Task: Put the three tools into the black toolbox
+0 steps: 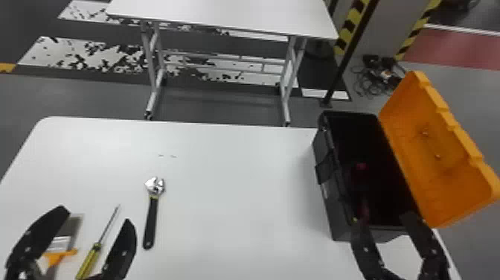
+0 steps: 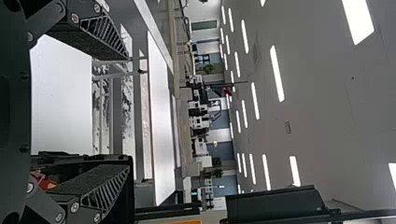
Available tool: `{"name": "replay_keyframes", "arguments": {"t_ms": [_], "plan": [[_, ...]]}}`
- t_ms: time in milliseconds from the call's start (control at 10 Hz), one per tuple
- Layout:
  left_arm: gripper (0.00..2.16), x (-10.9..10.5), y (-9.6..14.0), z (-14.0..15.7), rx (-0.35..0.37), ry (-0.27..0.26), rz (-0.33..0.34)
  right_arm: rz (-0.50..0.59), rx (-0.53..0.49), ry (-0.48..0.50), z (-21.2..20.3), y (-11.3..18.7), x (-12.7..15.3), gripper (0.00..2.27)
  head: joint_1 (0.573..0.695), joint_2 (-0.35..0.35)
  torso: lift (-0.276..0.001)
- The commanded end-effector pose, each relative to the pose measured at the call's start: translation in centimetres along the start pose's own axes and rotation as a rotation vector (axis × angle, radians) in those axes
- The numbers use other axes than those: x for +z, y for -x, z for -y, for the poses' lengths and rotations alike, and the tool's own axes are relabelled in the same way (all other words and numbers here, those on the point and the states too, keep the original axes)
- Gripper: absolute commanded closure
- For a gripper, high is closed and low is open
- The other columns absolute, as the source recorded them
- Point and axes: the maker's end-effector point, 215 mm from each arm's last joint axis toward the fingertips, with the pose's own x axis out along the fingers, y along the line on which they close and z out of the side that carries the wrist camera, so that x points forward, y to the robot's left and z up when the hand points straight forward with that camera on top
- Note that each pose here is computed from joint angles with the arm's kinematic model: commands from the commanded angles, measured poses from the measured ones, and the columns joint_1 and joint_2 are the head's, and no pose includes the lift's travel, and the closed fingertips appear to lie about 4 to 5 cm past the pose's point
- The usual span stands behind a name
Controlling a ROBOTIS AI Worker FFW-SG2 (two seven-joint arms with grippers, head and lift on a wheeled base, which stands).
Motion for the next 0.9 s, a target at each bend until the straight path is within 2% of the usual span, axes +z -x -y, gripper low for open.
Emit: {"name": "replay_keyframes", "arguments": {"t_ms": [0,800], "plan": [[0.08,0.24,0.0,-0.01,0.0,-0.002,0.006,0.0,0.0,0.0,0.02,0.01,0.0,0.19,0.695,-0.145,-0.051],[0.08,0.82,0.39,-0.22,0.007,0.005,0.026,0.008,0.004,0.004,-0.11,0.14,0.31,0.18,0.695,-0.139,-0.051]]}}
